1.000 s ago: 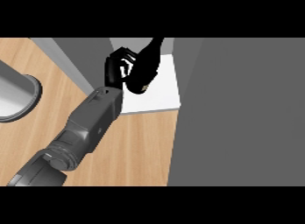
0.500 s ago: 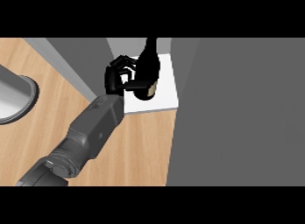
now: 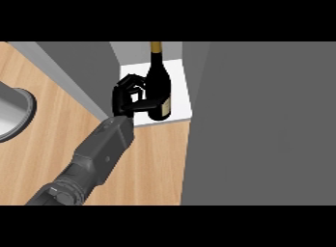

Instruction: Pick up the wine, place it into the cabinet and close the cabinet

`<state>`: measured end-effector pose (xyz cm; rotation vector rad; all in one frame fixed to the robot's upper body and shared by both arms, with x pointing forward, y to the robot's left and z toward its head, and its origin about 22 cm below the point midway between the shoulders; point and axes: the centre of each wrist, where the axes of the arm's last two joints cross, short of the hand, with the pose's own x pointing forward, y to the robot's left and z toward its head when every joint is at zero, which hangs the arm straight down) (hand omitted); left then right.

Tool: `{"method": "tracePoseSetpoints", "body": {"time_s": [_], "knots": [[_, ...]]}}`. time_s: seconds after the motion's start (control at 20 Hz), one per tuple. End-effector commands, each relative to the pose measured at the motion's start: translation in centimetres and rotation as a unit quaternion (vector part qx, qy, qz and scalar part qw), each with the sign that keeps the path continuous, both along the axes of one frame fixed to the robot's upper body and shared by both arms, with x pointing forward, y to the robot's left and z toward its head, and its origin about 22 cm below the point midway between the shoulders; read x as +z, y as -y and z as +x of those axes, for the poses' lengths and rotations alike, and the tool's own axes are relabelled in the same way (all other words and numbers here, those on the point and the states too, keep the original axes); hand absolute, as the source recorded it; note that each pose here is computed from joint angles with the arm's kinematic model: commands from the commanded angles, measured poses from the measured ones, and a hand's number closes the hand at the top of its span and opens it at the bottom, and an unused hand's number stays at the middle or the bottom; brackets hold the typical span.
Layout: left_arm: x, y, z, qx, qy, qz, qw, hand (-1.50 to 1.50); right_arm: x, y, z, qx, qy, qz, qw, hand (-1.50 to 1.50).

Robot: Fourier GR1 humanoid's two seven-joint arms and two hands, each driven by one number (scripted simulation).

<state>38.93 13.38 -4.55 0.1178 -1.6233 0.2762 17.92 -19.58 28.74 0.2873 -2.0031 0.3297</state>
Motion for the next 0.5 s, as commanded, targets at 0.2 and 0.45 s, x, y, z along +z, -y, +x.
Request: {"method": "tracePoseSetpoints", "body": {"time_s": [0.2,0.45], "knots": [[-1.6,-0.6,-1.2,0.000,-0.017,-0.026,0.9995,1.50,-0.2,-0.1,-0.7,0.021,0.000,0.004,1.000,-1.50],[-3.6,-1.5,-2.8,0.012,-0.031,-0.013,0.9994,1.50,-0.1,-0.5,-0.3,0.034,0.001,0.006,0.999,-1.50]]}}
